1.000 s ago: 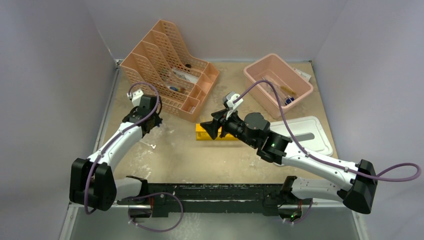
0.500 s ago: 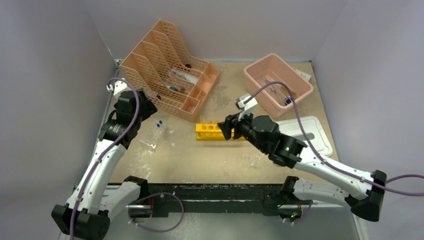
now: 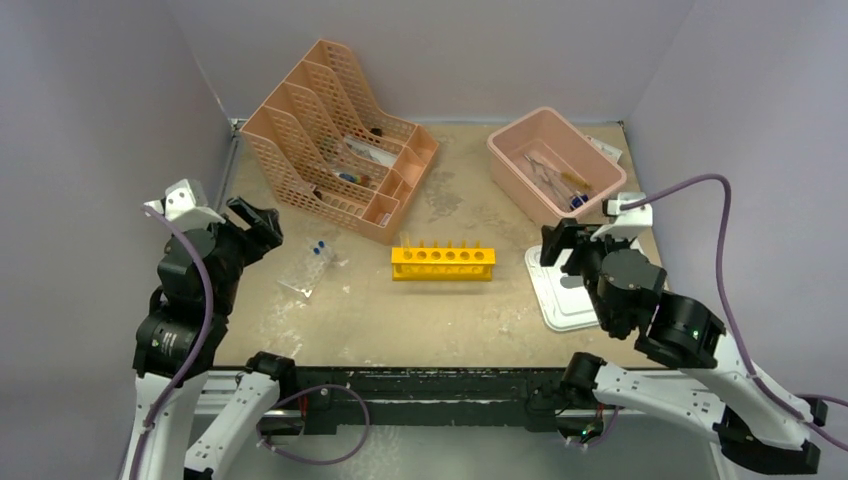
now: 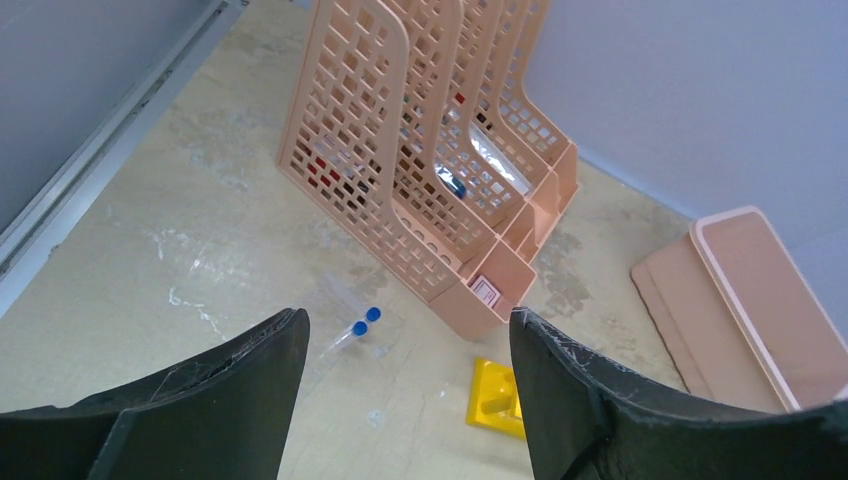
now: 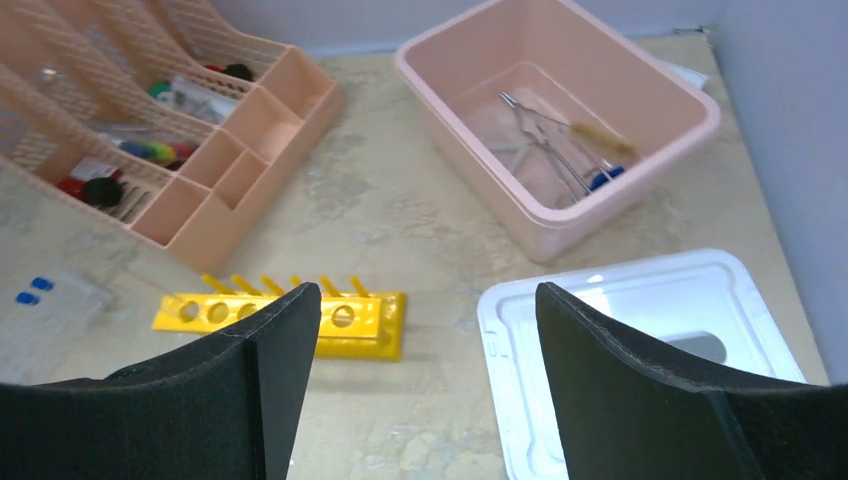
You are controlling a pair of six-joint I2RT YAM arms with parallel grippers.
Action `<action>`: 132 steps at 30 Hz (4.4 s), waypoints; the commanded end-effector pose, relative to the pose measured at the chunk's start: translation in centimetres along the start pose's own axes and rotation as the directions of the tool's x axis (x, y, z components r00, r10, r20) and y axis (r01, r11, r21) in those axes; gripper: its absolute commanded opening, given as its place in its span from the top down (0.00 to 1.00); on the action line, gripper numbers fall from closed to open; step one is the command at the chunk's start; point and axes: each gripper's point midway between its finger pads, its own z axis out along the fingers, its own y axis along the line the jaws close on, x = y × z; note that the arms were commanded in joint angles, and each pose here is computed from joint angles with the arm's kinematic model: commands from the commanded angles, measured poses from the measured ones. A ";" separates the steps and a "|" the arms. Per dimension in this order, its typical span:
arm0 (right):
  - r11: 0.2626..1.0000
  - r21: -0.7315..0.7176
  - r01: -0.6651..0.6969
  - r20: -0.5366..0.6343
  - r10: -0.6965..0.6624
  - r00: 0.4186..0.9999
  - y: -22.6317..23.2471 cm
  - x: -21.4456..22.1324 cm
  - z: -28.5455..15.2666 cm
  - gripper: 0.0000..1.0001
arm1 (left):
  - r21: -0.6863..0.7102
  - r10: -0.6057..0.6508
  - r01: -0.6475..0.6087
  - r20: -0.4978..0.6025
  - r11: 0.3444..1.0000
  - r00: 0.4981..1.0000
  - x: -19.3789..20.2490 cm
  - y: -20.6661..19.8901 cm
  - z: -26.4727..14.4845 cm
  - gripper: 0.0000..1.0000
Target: Organize the chemistry lab equipment
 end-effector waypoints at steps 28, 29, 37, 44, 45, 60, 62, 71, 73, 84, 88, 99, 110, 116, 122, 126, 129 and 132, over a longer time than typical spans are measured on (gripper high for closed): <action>0.929 0.367 -0.052 -0.482 0.238 0.843 -6.4 21.8 16.1 0.30 | 0.224 0.072 -0.056 -0.065 0.973 0.995 0.9 -4.4 0.9 0.23; 0.932 0.359 -0.055 -0.484 0.236 0.843 -6.3 22.4 16.5 0.34 | 0.228 0.075 -0.058 -0.065 0.972 0.995 0.9 -4.5 0.9 0.22; 0.905 0.425 0.002 -0.543 0.253 0.801 -7.2 26.3 18.0 0.52 | 0.228 0.094 -0.079 -0.055 0.970 0.994 0.7 -4.4 0.7 0.22; 0.887 0.462 0.013 -0.570 0.286 0.770 -7.6 28.2 17.4 0.56 | 0.216 0.096 -0.080 -0.066 0.973 0.993 0.9 -4.3 1.0 0.22; 0.891 0.453 0.003 -0.575 0.289 0.765 -7.3 28.5 17.5 0.61 | 0.216 0.094 -0.078 -0.066 0.973 0.993 0.9 -4.3 1.1 0.22; 0.850 0.505 -0.150 -0.454 0.409 0.792 -6.6 23.9 15.8 1.00 | 0.446 0.048 0.017 -0.135 0.895 0.990 2.3 -8.9 0.6 0.24; 0.838 0.514 -0.183 -0.424 0.434 0.795 -6.6 22.7 15.0 1.00 | 0.490 0.014 0.064 -0.155 0.869 0.988 2.4 -10.1 0.6 0.24; 0.824 0.468 -0.319 -0.313 0.492 0.812 -5.9 17.4 12.1 1.00 | 0.692 -0.200 0.294 -0.215 0.660 0.956 1.2 -14.9 -1.3 0.22; 0.827 0.434 -0.357 -0.293 0.504 0.813 -5.4 15.9 11.5 1.00 | 0.706 -0.221 0.322 -0.234 0.631 0.947 1.1 -15.2 -1.6 0.19; 0.816 0.339 -0.469 -0.229 0.555 0.800 -4.0 11.8 9.2 1.00 | 0.748 -0.082 0.249 -0.254 0.615 0.964 6.0 -21.3 -0.3 0.12; 0.810 0.324 -0.489 -0.226 0.568 0.792 -3.7 11.2 9.1 1.00 | 0.771 -0.003 0.189 -0.235 0.608 0.972 8.7 -25.6 -0.1 0.12; 0.763 0.279 -0.583 -0.160 0.635 0.755 -3.1 8.5 8.0 1.00 | 0.809 0.051 0.266 -0.342 0.523 0.938 19.5 -34.4 -4.8 0.13; 0.703 0.241 -0.669 -0.114 0.705 0.700 -2.7 6.2 6.0 1.00 | 0.785 0.158 0.308 -0.452 0.537 0.878 29.0 -38.6 -7.2 0.22; 0.677 0.224 -0.701 -0.096 0.731 0.675 -2.6 5.2 5.2 1.00 | 0.767 0.227 0.314 -0.507 0.560 0.832 32.8 -39.4 -8.3 0.30; 0.658 0.229 -0.717 -0.056 0.745 0.665 -3.1 4.4 4.4 1.00 | 0.764 0.244 0.356 -0.545 0.538 0.802 33.8 -39.8 -9.4 0.45; 0.667 0.225 -0.711 -0.059 0.737 0.673 -3.1 4.1 4.5 1.00 | 0.767 0.257 0.349 -0.544 0.538 0.799 34.0 -39.7 -9.6 0.53; 0.679 0.221 -0.700 -0.067 0.726 0.684 -3.0 4.1 4.5 1.00 | 0.773 0.281 0.354 -0.551 0.526 0.786 34.4 -39.8 -10.0 0.59; 0.686 0.209 -0.697 -0.072 0.721 0.689 -2.9 4.2 4.5 1.00 | 0.783 0.303 0.358 -0.552 0.509 0.777 34.5 -40.4 -10.4 0.64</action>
